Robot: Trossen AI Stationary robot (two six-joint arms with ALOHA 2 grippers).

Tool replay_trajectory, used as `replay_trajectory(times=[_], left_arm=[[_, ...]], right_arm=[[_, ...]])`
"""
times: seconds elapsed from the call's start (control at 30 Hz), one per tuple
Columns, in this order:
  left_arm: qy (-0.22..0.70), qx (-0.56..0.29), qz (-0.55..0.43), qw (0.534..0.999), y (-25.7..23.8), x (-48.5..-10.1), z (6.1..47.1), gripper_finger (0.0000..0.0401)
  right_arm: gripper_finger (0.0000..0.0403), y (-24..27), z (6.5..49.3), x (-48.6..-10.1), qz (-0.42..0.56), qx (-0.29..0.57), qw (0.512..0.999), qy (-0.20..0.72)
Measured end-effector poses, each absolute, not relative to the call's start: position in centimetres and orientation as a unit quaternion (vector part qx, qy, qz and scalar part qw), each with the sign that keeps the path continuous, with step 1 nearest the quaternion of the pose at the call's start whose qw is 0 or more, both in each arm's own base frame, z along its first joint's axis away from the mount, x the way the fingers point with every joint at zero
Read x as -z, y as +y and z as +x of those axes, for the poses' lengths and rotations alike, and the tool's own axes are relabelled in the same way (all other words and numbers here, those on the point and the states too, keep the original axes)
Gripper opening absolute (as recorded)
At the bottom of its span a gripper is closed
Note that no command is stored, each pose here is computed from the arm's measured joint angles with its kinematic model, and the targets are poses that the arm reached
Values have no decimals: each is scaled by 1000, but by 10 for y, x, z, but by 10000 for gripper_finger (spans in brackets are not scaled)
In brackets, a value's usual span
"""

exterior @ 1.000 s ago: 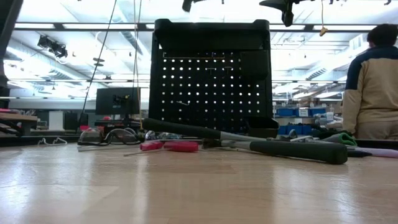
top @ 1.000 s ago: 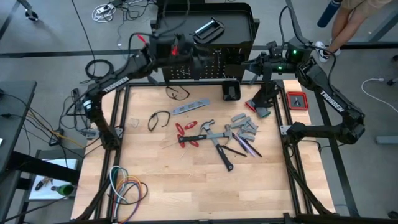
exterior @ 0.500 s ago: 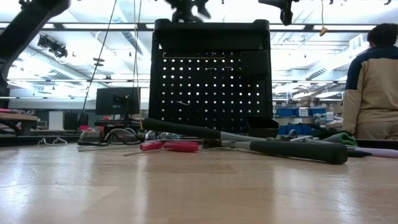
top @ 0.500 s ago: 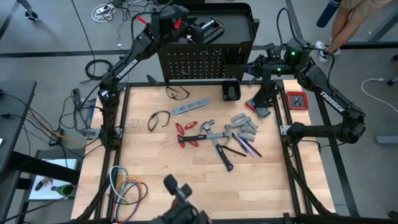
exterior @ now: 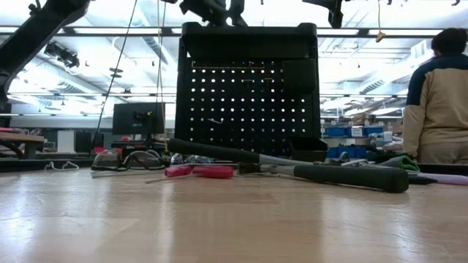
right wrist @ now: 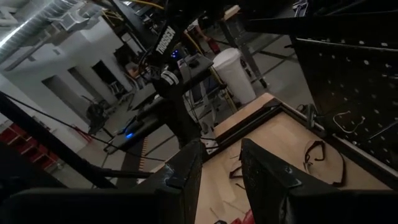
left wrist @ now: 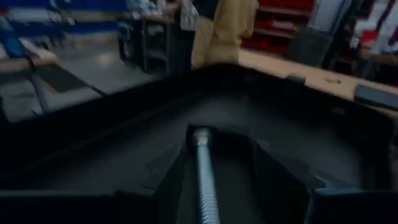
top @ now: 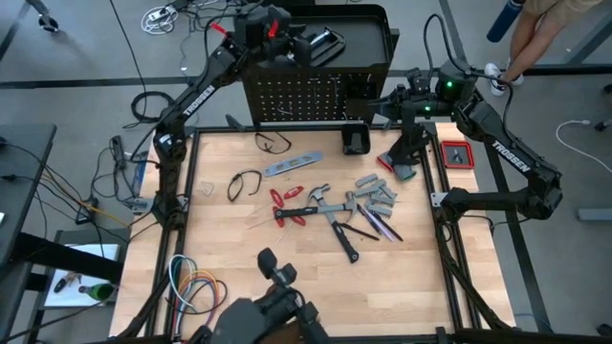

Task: Hang tools onto peg board
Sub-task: Remove the clamp from the top of the peg board

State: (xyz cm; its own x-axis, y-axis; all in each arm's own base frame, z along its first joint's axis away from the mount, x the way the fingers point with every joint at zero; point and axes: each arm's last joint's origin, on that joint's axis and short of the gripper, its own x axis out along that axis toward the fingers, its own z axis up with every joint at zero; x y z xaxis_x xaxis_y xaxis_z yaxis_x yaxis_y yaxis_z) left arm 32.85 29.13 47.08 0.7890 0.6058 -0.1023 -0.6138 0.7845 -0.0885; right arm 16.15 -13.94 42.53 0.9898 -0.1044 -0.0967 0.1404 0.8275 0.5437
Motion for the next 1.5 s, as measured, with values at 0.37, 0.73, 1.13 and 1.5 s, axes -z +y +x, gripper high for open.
replay_trajectory(times=[0.37,0.73,1.13,1.5], left_arm=[[130,-312,-34,940,298,-454,321,188],[149,-390,5,909,310,-453,310,165],[38,-488,75,869,320,-480,303,161],[20,-521,78,849,319,-484,302,161]], right_arm=[[119,-140,161,-425,276,69,958,31],[119,-141,161,-425,262,85,961,28],[119,-140,158,-427,258,94,961,22],[119,-140,158,-429,249,102,963,15]])
